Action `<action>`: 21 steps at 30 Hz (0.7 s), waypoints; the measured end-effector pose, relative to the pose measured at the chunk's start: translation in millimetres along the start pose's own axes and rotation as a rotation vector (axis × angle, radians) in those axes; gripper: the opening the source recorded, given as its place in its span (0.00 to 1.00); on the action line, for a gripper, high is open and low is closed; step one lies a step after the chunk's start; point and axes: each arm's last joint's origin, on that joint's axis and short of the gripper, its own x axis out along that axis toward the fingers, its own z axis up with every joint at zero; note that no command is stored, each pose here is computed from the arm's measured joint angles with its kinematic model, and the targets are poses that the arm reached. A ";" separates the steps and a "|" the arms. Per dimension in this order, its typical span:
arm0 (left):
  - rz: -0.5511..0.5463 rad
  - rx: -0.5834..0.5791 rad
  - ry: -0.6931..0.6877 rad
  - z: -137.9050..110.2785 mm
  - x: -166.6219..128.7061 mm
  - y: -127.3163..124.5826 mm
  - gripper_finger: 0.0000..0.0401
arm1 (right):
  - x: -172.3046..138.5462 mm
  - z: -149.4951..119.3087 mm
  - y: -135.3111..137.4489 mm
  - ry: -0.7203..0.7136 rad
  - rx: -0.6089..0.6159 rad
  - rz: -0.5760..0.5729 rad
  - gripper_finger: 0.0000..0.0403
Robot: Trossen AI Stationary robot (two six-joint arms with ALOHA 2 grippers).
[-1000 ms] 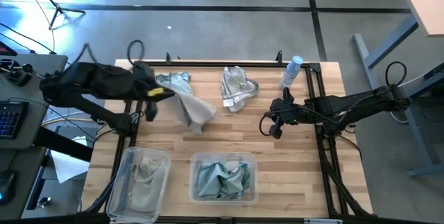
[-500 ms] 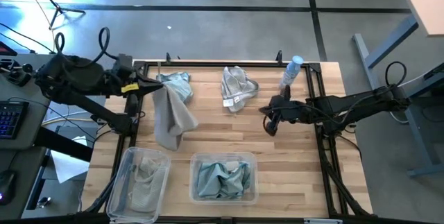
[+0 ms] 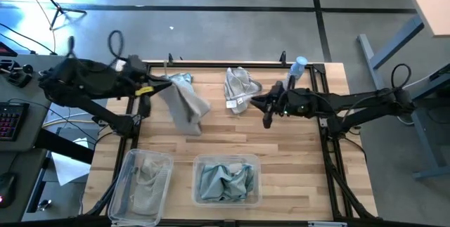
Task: Sort microfiber towel by color & place in baskets
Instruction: Put the bottom left grey towel into the left transparent bin
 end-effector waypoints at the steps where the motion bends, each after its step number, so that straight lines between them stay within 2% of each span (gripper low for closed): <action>1: 0.015 0.012 0.008 0.3 5.4 -1.3 0.00 | 4.0 1.9 0.8 -0.026 -0.005 0.009 0.20; 6: 0.045 0.044 0.051 0.0 23.6 -5.2 0.00 | 22.2 6.2 2.4 -0.039 -0.024 -0.009 0.32; 11: -0.062 0.019 0.088 0.7 19.0 -1.9 0.00 | 28.5 7.2 3.0 -0.028 -0.029 -0.018 0.40; 17: -0.126 -0.068 0.041 13.3 -4.8 7.6 0.00 | 28.8 6.4 2.9 -0.020 -0.037 -0.020 0.44; 21: -0.122 -0.069 -0.013 20.5 -3.8 5.9 0.00 | 33.9 9.8 5.6 -0.074 -0.028 -0.003 0.44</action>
